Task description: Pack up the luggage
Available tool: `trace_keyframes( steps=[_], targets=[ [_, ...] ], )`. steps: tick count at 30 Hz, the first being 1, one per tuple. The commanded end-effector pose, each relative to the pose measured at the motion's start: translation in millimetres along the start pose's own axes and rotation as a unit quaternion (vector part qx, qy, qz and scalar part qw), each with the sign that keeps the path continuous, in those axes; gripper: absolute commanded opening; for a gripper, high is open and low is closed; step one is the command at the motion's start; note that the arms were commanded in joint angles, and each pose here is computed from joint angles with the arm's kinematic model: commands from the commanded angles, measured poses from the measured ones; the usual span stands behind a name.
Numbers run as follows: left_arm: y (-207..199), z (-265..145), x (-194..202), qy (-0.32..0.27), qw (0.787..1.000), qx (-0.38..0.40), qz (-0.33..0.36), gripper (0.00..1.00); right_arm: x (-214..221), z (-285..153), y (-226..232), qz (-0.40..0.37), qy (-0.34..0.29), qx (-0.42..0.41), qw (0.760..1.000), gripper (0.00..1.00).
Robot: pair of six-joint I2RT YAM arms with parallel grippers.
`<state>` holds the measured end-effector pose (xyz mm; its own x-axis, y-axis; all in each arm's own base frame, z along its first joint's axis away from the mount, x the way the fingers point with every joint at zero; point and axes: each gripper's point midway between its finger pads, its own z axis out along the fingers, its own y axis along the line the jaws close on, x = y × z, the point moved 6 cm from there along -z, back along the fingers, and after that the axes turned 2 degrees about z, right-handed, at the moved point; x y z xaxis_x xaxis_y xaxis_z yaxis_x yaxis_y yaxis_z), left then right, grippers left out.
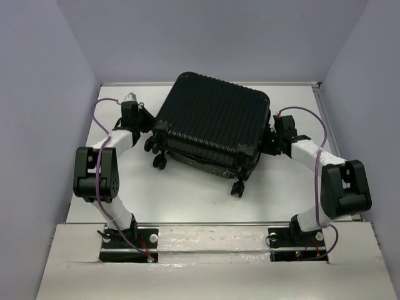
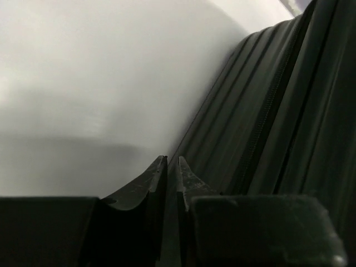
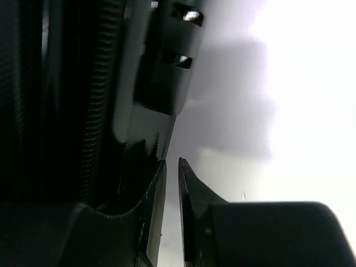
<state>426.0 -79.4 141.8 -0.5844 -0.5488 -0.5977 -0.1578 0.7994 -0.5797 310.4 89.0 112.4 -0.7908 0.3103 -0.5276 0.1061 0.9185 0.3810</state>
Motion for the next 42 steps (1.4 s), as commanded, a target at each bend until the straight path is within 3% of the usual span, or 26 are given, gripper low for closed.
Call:
trace_keyframes(
  steps=[1,7,8,10,11,12,14,15,17,19,25,28,29,30,31,33,34,35,36,37,38,39,42],
  targets=[
    [-14,-41,54,0.012,0.996,0.084,-0.034,0.21,-63,-2,92,-0.058,-0.070,-0.163,0.982,0.23],
    [6,-89,115,0.005,0.998,0.070,0.001,0.18,-95,19,134,-0.100,-0.033,-0.269,0.957,0.31],
    [7,-96,121,0.003,0.997,0.071,0.004,0.18,-111,9,151,-0.114,-0.035,-0.303,0.946,0.38],
    [5,-117,142,0.012,0.996,0.088,0.015,0.18,-114,24,156,-0.110,0.003,-0.308,0.945,0.48],
    [3,-123,146,0.004,0.996,0.087,0.012,0.18,-122,26,160,-0.112,0.009,-0.307,0.945,0.62],
    [2,-129,153,0.006,0.996,0.093,0.012,0.18,-153,11,180,-0.132,-0.022,-0.323,0.937,0.68],
    [-8,-149,162,-0.001,0.992,0.128,0.016,0.19,-158,25,181,-0.120,0.017,-0.303,0.945,0.78],
    [-7,-159,162,-0.014,0.992,0.129,0.006,0.19,-189,4,199,-0.139,-0.028,-0.311,0.940,0.85],
    [-8,-170,165,-0.014,0.991,0.136,0.001,0.19,-203,6,197,-0.125,-0.023,-0.294,0.947,0.95],
    [-14,-182,160,-0.031,0.987,0.158,0.000,0.20,-236,-27,206,-0.127,-0.073,-0.309,0.940,0.99],
    [-18,-194,154,-0.035,0.985,0.166,0.011,0.21,-269,-77,207,-0.110,-0.121,-0.353,0.921,1.00],
    [-25,-198,151,-0.035,0.982,0.183,0.016,0.21,-252,-99,206,-0.139,-0.124,-0.345,0.920,0.81],
    [-27,-199,150,-0.036,0.982,0.186,0.020,0.21,-245,-106,206,-0.152,-0.129,-0.338,0.920,0.56],
    [-29,-200,148,-0.039,0.981,0.189,0.022,0.22,-220,-87,199,-0.164,-0.105,-0.304,0.932,0.42],
    [-34,-203,144,-0.042,0.979,0.196,0.024,0.22,-209,-130,203,-0.185,-0.135,-0.304,0.925,0.32],
    [-40,-204,138,-0.048,0.978,0.201,0.034,0.22,-167,-166,196,-0.213,-0.191,-0.312,0.906,0.19],
    [-41,-204,136,-0.051,0.978,0.200,0.035,0.23,-141,-172,181,-0.203,-0.174,-0.308,0.913,0.18],
    [-44,-203,132,-0.059,0.977,0.202,0.034,0.23,-130,-186,180,-0.203,-0.214,-0.331,0.896,0.18],
    [-46,-202,130,-0.060,0.977,0.202,0.031,0.23,-83,-157,153,-0.167,-0.163,-0.326,0.916,0.16],
    [-53,-203,125,-0.070,0.973,0.217,0.028,0.23,-71,-195,154,-0.178,-0.223,-0.370,0.884,0.15],
    [-58,-203,122,-0.071,0.972,0.223,0.027,0.23,-52,-195,149,-0.161,-0.214,-0.385,0.883,0.13],
    [-62,-200,120,-0.069,0.972,0.224,0.026,0.23,-20,-168,132,-0.146,-0.177,-0.375,0.898,0.12],
    [-73,-200,118,-0.057,0.968,0.240,0.036,0.23,11,-150,121,-0.139,-0.155,-0.364,0.908,0.10]
  ],
)
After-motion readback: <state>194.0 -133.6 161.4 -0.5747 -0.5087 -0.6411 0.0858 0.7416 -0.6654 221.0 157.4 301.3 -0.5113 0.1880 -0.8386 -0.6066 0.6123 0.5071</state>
